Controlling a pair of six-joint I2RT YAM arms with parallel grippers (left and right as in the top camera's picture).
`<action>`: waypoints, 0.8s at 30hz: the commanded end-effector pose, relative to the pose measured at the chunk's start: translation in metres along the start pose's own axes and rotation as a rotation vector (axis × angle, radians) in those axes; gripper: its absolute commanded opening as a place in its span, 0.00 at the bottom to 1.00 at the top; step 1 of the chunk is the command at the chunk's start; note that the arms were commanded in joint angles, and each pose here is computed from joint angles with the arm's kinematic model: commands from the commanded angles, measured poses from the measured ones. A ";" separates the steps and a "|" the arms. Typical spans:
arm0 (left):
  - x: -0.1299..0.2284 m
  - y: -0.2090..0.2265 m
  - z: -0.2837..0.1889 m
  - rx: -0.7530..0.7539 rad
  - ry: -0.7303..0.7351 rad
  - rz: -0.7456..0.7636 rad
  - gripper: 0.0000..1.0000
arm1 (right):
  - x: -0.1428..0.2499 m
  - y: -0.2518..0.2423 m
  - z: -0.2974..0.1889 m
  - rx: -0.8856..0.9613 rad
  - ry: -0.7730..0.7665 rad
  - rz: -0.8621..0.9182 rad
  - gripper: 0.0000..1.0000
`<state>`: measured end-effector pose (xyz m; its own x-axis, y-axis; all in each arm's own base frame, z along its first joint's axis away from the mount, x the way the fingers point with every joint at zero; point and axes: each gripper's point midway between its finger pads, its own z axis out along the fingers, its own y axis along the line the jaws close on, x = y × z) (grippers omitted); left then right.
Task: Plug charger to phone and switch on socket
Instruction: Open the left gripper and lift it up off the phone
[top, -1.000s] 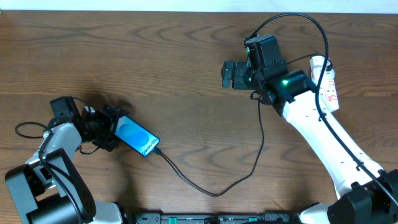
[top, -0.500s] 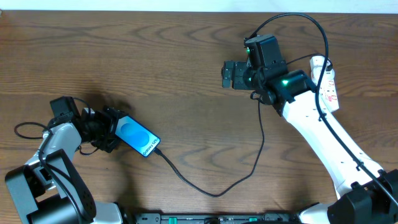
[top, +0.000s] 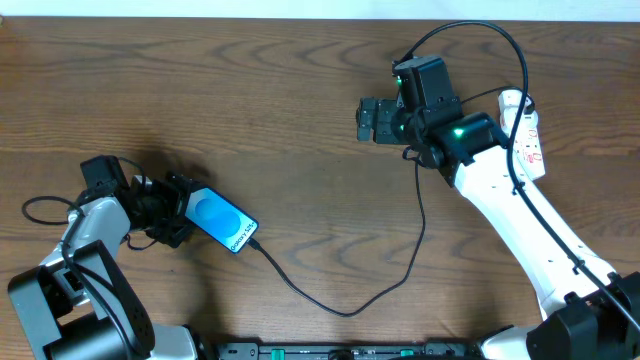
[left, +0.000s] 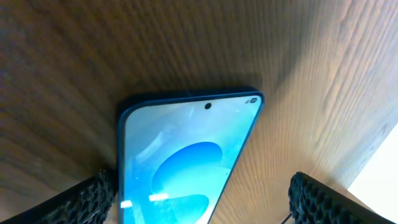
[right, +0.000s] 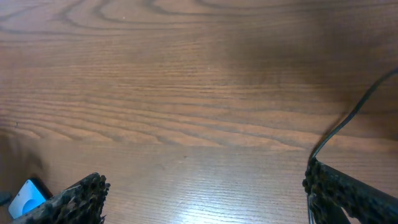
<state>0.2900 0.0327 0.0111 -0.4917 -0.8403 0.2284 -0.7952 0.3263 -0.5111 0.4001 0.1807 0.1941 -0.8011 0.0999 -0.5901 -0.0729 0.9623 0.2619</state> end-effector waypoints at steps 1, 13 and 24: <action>0.014 0.106 0.018 -0.394 -0.009 -0.090 0.93 | -0.003 0.005 -0.004 -0.007 -0.011 0.002 0.99; 0.005 0.097 0.015 -0.376 -0.026 -0.051 0.93 | -0.002 0.004 -0.004 -0.006 -0.011 0.002 0.99; -0.018 0.047 -0.018 -0.332 -0.069 0.098 0.92 | -0.003 0.005 -0.004 -0.008 -0.015 0.002 0.99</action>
<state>0.2667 0.0487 0.0092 -0.5185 -0.8290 0.2097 -0.8330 0.4342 -0.3430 0.4005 0.1810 0.1944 -0.8000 0.1004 -0.5915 -0.0737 0.9620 0.2629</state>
